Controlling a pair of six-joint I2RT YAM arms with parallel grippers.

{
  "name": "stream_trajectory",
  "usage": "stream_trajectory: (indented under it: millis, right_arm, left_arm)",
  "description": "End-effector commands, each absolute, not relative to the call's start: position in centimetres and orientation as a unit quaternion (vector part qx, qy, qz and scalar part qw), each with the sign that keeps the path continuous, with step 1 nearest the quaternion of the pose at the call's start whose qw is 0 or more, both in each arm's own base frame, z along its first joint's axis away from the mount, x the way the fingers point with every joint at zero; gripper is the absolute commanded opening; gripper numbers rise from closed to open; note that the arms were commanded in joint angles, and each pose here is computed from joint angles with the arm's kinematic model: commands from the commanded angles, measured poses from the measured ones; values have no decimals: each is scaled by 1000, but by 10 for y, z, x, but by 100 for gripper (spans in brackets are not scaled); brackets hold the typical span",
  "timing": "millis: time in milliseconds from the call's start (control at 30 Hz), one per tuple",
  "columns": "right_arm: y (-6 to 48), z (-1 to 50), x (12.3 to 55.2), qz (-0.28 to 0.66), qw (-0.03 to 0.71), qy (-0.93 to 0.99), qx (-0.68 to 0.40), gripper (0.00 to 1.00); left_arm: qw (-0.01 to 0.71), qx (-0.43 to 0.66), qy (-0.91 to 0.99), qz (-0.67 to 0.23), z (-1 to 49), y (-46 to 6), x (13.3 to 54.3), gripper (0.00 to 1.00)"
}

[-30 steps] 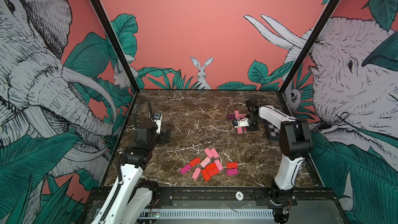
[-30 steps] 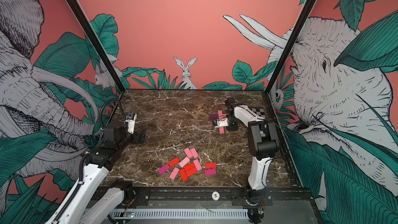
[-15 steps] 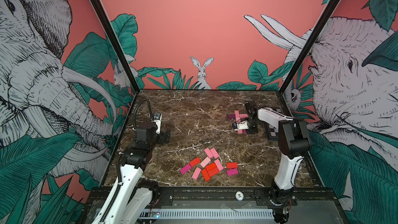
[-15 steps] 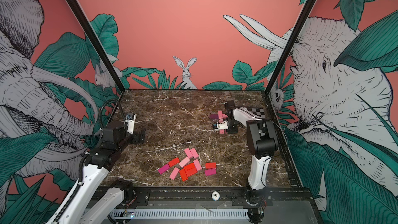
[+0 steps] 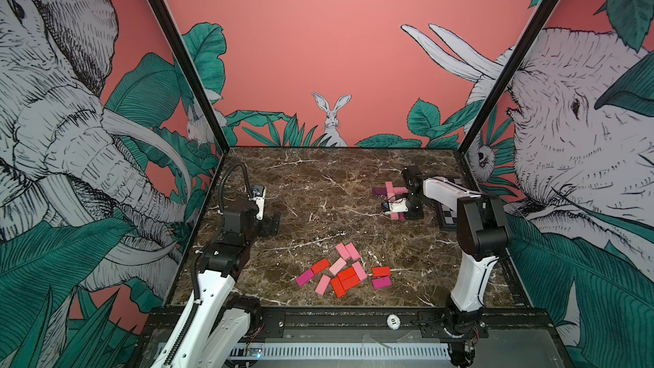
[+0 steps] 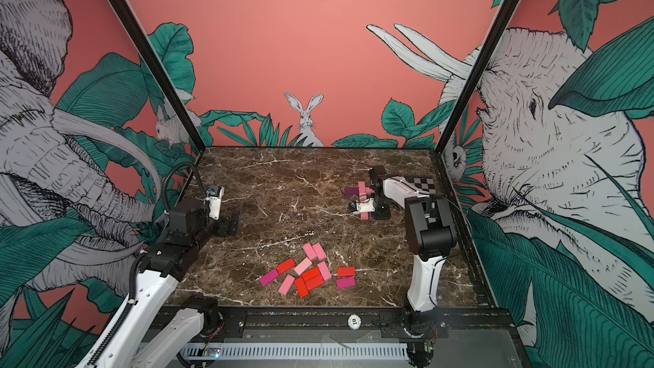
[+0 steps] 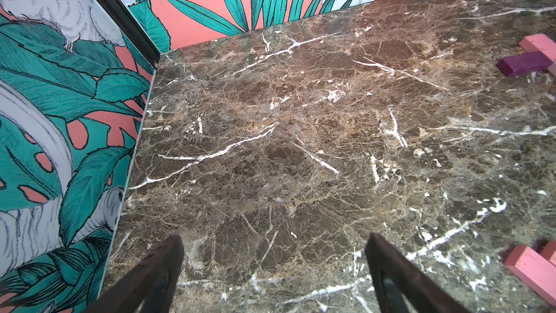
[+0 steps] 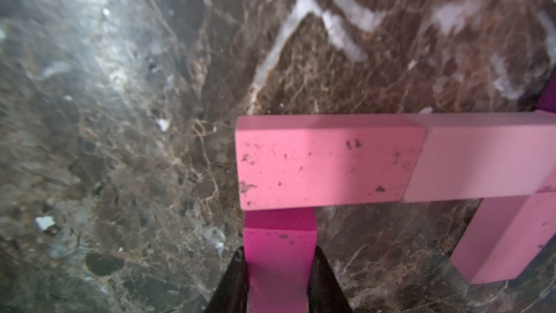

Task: Assemble the letter t with building blocks
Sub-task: Assemble the building block at the center of the board.

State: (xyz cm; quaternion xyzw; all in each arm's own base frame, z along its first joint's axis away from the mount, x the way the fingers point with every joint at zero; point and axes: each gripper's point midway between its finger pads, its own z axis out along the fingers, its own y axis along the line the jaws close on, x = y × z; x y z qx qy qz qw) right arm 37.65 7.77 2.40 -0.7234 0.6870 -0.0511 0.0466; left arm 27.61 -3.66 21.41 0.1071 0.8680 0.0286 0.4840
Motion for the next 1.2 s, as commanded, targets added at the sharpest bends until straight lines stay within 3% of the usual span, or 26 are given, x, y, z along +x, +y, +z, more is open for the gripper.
stream_trajectory:
  millis: [0, 1167]
  right_arm:
    - [82, 13, 371, -33, 35, 687, -725, 0]
    - [94, 14, 364, 1, 31, 692, -721, 0]
  left_arm:
    - [491, 107, 864, 33, 216, -35, 275, 97]
    - [487, 112, 866, 27, 215, -38, 276, 97]
